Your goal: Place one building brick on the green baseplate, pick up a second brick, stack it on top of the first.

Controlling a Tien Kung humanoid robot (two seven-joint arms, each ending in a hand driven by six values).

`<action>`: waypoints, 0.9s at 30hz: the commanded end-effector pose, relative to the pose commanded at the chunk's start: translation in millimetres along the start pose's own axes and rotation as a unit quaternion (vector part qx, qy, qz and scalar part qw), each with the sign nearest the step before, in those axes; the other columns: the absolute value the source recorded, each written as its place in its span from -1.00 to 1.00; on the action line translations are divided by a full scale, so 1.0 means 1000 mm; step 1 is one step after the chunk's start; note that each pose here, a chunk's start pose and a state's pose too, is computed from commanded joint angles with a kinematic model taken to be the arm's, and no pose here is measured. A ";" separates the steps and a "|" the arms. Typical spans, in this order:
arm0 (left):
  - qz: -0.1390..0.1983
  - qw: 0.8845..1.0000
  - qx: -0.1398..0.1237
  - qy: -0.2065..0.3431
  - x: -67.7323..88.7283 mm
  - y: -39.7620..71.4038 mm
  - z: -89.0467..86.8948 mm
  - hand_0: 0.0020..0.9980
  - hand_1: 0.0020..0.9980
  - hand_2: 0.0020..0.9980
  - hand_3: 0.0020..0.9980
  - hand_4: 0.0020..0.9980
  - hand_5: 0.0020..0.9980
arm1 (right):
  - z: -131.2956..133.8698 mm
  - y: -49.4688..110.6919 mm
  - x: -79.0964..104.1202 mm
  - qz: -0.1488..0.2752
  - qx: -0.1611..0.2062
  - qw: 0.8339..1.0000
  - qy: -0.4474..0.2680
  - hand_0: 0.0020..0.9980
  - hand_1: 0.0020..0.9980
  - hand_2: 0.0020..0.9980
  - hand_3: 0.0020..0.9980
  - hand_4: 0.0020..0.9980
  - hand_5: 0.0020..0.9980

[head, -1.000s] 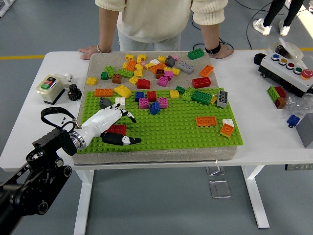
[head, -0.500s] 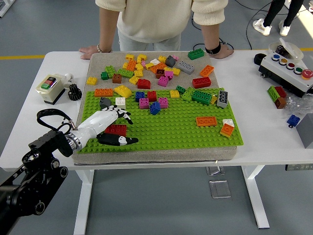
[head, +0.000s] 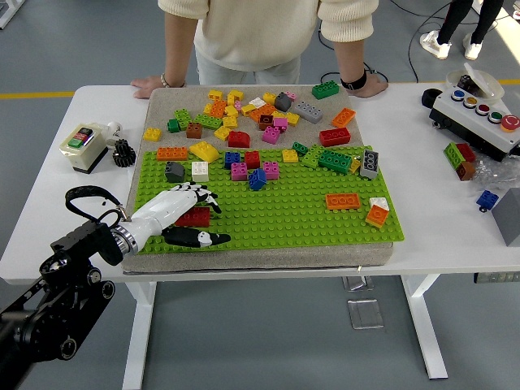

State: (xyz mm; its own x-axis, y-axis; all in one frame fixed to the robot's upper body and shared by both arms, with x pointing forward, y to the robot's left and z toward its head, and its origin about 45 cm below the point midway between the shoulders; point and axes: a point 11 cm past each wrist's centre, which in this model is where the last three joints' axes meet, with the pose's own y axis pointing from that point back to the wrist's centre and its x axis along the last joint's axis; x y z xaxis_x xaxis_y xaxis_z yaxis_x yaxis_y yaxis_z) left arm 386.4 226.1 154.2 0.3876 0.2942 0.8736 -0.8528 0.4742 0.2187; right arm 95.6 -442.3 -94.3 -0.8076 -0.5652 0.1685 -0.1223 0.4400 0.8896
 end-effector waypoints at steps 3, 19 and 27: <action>0.001 1.000 0.004 0.001 0.000 0.000 -0.002 1.00 0.95 0.81 0.28 1.00 0.63 | 0.000 0.000 0.000 0.001 0.000 1.000 0.000 0.48 0.33 0.43 0.19 0.84 -0.01; 0.004 1.000 0.016 0.004 0.001 0.003 -0.008 1.00 0.94 0.79 0.26 1.00 0.63 | 0.001 0.000 0.001 0.003 0.000 1.000 0.001 0.48 0.33 0.43 0.19 0.84 -0.01; 0.003 1.000 0.012 0.004 0.001 0.004 -0.007 1.00 0.93 0.78 0.26 1.00 0.63 | 0.002 0.000 0.002 0.003 0.000 1.000 0.002 0.48 0.33 0.43 0.19 0.84 -0.01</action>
State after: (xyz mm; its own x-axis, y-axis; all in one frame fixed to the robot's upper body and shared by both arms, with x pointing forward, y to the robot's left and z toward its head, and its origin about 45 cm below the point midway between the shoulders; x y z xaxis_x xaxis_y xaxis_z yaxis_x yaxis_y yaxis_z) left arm 385.8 234.1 152.5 0.3851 0.3038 0.8715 -0.8633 0.4524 0.2237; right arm 93.3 -442.2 -94.8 -0.8063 -0.5647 0.1763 -0.1164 0.4436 0.8886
